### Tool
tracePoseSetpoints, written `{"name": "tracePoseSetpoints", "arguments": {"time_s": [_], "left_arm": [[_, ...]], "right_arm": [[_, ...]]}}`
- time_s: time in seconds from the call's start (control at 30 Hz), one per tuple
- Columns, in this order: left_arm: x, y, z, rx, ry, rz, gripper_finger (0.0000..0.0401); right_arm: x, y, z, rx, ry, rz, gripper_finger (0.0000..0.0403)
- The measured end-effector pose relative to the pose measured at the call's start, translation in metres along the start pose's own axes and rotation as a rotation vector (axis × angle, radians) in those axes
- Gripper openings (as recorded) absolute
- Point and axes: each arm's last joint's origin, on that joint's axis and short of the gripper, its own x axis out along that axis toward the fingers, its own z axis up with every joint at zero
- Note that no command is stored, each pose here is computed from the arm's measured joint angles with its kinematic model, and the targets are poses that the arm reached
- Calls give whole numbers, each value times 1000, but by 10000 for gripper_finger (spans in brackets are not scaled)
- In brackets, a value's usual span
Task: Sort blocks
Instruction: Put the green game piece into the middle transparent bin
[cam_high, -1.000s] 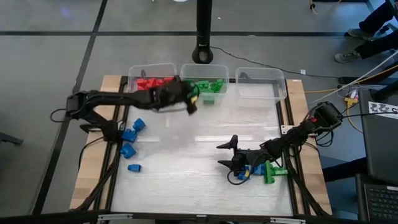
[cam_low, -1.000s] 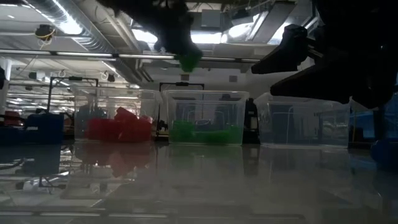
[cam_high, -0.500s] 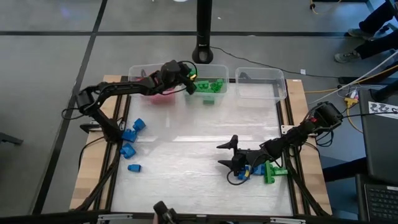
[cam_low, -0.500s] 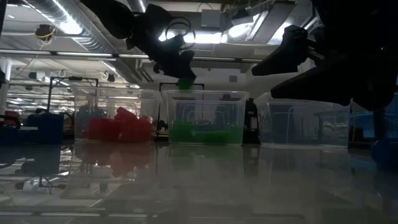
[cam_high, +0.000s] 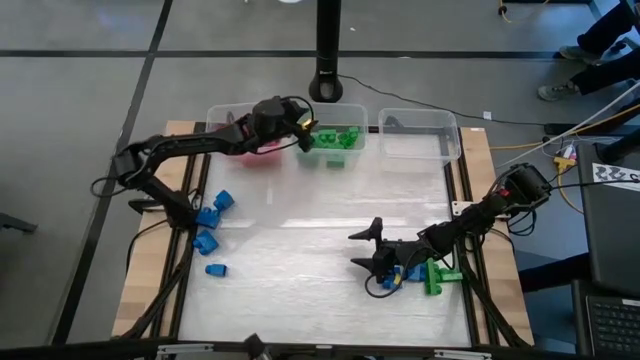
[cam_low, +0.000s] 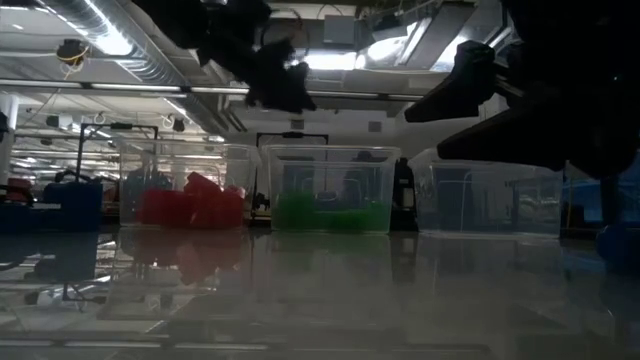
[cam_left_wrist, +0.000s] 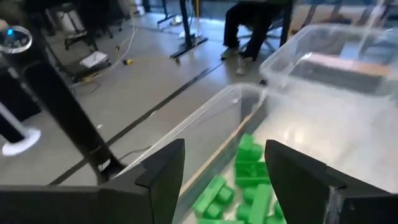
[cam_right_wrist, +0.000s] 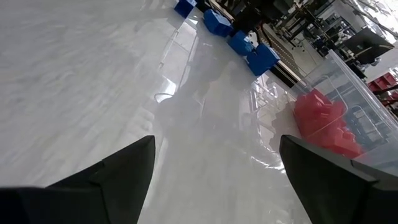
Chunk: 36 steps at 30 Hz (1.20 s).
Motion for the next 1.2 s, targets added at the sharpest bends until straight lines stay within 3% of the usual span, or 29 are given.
{"name": "tracePoseSetpoints", "arguments": {"time_s": [0.33,0.5,0.63,0.77,0.9,1.07,1.2], "left_arm": [[-75,-39,30,69,-103,-177,212],[-115,-59,11,73,-137,-295,212],[-136,-72,-22,36,-154,-383,212],[-147,-87,-54,-38,-246,-474,212],[-151,-95,-81,-76,-320,-532,212],[-154,-96,-97,-89,-323,-554,212],[-155,-96,-95,-89,-352,-552,212]], "right_arm": [[0,0,2,2,-12,15,344],[2,-1,10,2,-55,52,344],[2,-4,17,-53,-40,61,344],[-8,-17,28,-76,97,127,344],[-30,-39,45,-18,325,236,344],[-60,-61,60,170,624,399,344],[-73,-61,56,325,809,496,344]]}}
